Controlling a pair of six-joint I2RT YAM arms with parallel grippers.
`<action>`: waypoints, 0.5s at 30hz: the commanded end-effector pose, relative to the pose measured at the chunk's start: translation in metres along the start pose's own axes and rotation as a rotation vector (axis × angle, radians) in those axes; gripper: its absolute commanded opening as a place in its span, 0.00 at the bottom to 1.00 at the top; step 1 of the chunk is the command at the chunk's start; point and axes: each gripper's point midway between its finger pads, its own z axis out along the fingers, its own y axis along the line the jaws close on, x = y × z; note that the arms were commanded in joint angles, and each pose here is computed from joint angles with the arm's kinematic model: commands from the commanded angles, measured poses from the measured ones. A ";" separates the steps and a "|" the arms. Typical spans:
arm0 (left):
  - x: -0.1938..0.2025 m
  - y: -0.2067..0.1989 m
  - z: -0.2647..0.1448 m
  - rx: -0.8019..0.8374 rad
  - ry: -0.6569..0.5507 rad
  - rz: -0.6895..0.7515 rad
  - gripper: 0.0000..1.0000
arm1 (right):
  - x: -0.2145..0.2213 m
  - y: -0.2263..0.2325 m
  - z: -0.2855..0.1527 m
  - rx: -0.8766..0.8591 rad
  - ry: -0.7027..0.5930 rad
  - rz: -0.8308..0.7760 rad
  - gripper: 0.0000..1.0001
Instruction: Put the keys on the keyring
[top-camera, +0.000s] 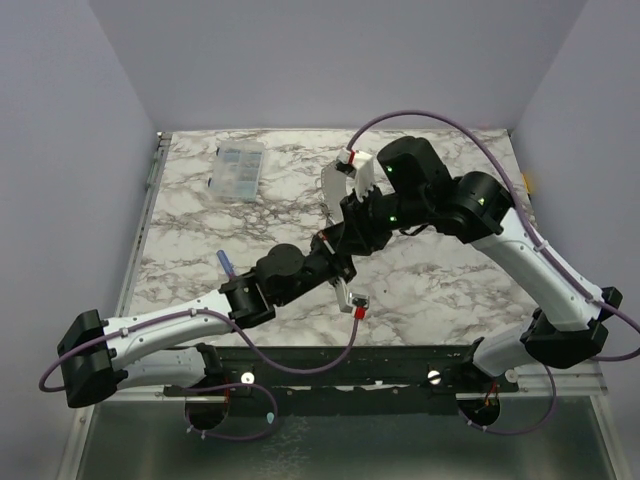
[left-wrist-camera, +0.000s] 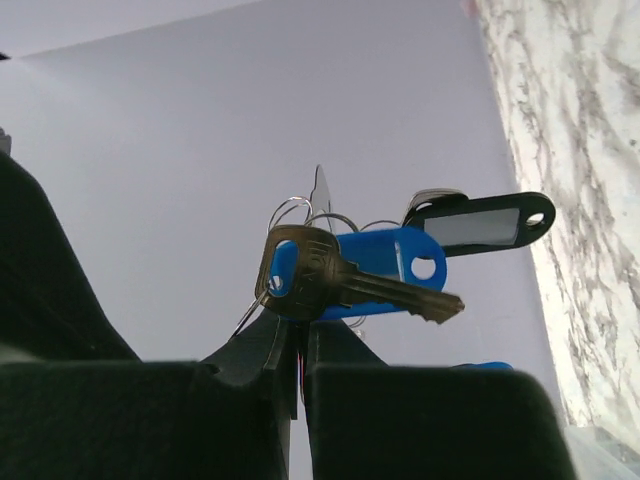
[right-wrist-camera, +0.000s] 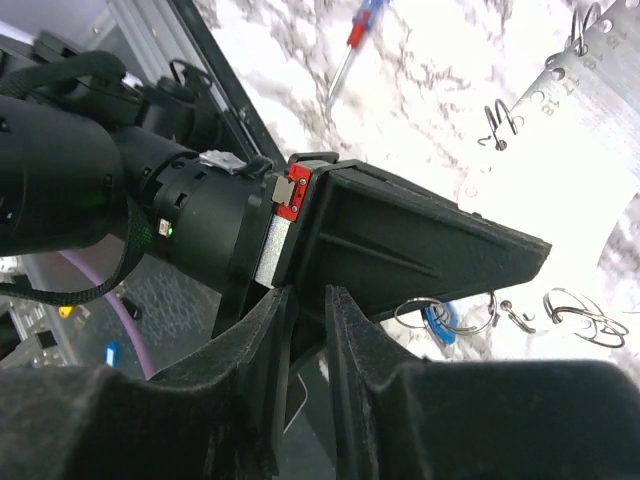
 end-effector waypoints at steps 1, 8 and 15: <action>0.012 0.059 -0.003 -0.188 0.015 -0.047 0.00 | -0.028 0.011 -0.004 -0.026 -0.081 -0.043 0.30; 0.022 0.073 -0.005 -0.220 0.035 -0.055 0.00 | -0.065 0.010 -0.031 0.043 -0.242 -0.045 0.42; 0.026 0.076 -0.006 -0.228 0.046 -0.062 0.00 | -0.076 -0.003 -0.066 0.154 -0.419 0.035 0.56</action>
